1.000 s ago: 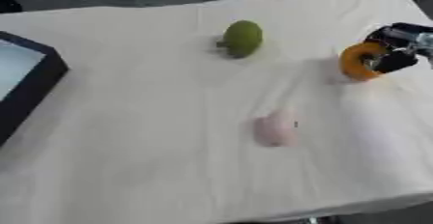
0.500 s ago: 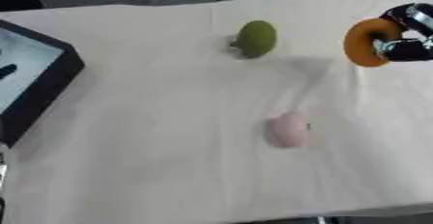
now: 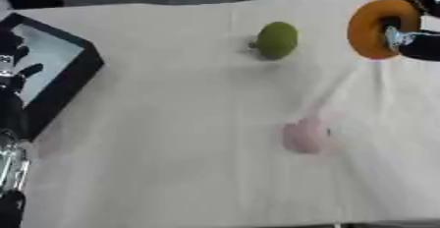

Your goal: Pick up the objects with one hand, pass them to the other hand, and then place them into the box on the other side of the table.

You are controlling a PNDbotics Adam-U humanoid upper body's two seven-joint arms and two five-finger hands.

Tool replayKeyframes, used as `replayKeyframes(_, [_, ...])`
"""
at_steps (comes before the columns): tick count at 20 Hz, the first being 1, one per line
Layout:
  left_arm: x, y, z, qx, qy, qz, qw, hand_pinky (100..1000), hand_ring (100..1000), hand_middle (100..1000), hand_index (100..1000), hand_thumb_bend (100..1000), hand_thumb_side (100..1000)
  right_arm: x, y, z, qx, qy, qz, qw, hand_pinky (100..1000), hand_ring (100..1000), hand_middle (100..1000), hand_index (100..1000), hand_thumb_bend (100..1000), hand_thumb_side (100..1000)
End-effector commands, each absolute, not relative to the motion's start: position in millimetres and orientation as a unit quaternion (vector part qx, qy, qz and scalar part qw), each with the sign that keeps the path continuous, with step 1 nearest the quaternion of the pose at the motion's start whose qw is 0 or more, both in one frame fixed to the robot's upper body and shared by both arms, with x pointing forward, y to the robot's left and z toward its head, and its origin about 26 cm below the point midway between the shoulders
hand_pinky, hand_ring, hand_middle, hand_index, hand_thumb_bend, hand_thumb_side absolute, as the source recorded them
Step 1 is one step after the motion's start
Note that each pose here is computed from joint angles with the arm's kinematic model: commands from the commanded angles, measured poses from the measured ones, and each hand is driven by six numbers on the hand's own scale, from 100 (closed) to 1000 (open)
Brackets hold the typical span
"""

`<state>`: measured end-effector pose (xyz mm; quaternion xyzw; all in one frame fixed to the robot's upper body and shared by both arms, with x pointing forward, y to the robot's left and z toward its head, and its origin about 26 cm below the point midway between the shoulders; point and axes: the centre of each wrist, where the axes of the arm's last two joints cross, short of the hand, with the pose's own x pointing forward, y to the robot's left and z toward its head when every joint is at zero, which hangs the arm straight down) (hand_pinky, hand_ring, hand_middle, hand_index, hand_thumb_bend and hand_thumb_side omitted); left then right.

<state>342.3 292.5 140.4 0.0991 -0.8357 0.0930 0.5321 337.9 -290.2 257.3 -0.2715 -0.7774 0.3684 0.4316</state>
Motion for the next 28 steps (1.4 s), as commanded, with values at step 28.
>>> replayKeyframes(28, [331.8, 227.1, 188.6, 0.044, -0.837, -0.304, 0.454, 774, 870, 795, 878, 665, 483, 304.7, -184.5, 263.8, -0.016, -0.878, 0.371, 0.303, 705, 552, 460, 507, 100, 100])
